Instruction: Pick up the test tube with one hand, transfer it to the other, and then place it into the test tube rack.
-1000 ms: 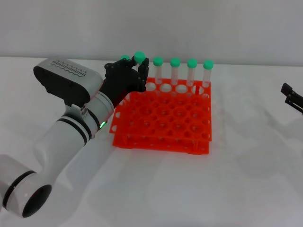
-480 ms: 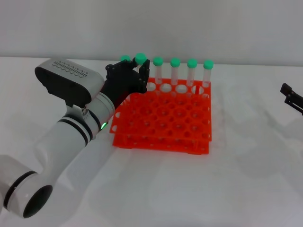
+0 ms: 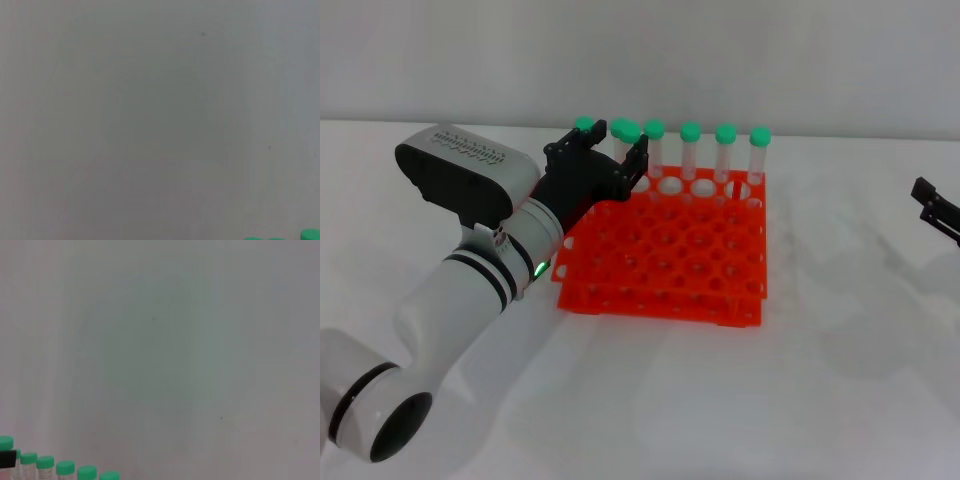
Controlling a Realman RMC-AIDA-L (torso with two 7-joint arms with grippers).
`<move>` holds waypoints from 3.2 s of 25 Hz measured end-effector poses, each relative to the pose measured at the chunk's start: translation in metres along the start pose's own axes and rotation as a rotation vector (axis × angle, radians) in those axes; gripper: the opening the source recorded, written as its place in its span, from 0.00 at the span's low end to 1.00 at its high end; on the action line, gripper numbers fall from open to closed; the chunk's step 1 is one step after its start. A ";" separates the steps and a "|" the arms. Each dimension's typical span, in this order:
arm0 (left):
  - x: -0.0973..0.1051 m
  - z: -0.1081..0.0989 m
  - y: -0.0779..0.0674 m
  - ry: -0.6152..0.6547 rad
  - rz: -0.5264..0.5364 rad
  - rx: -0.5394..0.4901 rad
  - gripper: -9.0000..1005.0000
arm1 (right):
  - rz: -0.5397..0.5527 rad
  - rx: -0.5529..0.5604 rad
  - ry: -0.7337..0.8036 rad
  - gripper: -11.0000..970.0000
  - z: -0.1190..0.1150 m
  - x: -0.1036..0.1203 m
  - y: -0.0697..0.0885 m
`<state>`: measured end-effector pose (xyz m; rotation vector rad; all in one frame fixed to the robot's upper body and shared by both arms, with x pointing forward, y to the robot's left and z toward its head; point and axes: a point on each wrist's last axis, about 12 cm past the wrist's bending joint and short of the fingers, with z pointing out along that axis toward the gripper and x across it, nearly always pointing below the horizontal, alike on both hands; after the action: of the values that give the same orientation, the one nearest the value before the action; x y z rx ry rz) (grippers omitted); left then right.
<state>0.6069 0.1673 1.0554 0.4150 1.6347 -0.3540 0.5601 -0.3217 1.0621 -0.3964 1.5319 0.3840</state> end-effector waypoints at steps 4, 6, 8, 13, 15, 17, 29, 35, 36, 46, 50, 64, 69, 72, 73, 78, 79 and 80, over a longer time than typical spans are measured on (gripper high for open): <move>0.001 -0.002 -0.002 -0.001 -0.013 0.002 0.56 | 0.004 0.000 0.002 0.85 0.000 0.001 0.001; 0.002 -0.002 -0.004 -0.003 -0.019 0.004 0.56 | 0.004 0.000 0.002 0.85 0.000 0.001 0.000; 0.002 -0.003 -0.004 -0.004 -0.028 0.001 0.56 | 0.003 0.000 0.003 0.85 -0.001 0.001 0.000; 0.004 -0.007 -0.007 -0.011 -0.062 -0.004 0.57 | 0.002 0.002 0.003 0.85 -0.001 0.001 -0.001; 0.004 -0.007 -0.007 -0.013 -0.075 -0.005 0.57 | 0.001 0.003 0.005 0.85 -0.002 0.001 -0.001; 0.004 -0.008 -0.008 -0.013 -0.094 -0.007 0.57 | 0.001 0.005 0.006 0.85 -0.003 0.001 -0.002; 0.006 -0.013 -0.004 -0.027 -0.240 -0.043 0.57 | -0.004 0.016 0.012 0.85 -0.008 0.002 -0.005; 0.006 -0.014 -0.005 -0.026 -0.307 -0.034 0.57 | -0.007 0.010 0.005 0.85 -0.009 0.001 -0.005; 0.006 -0.014 -0.005 -0.026 -0.318 -0.033 0.57 | -0.007 0.009 0.005 0.85 -0.009 0.001 -0.005; 0.000 -0.012 -0.008 -0.053 -0.308 -0.005 0.57 | -0.007 0.009 0.004 0.85 -0.009 0.001 -0.004; -0.004 -0.015 -0.011 -0.101 -0.234 0.023 0.57 | -0.003 0.011 0.006 0.84 -0.011 0.002 -0.004; 0.005 -0.080 0.004 -0.365 -0.071 -0.106 0.57 | 0.031 0.115 -0.067 0.84 -0.028 0.006 -0.007; 0.015 -0.098 0.022 -0.367 -0.100 -0.227 0.57 | 0.014 0.185 -0.105 0.84 -0.035 0.007 -0.010; 0.020 -0.104 0.034 -0.356 -0.124 -0.310 0.57 | 0.005 0.230 -0.122 0.84 -0.038 0.007 -0.013; 0.021 -0.106 0.038 -0.353 -0.137 -0.339 0.57 | 0.004 0.238 -0.126 0.84 -0.038 0.007 -0.014; 0.028 -0.116 0.053 -0.345 -0.193 -0.472 0.61 | -0.019 0.288 -0.145 0.84 -0.039 0.004 -0.019; 0.030 -0.118 0.056 -0.340 -0.194 -0.485 0.62 | -0.027 0.295 -0.145 0.84 -0.038 0.003 -0.020; 0.031 -0.120 0.058 -0.332 -0.193 -0.497 0.64 | -0.035 0.304 -0.144 0.84 -0.038 0.003 -0.020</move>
<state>0.5255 0.2759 1.0373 -0.1714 1.3768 -0.1385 0.5366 -0.3576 1.0588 -0.1534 1.4128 0.1446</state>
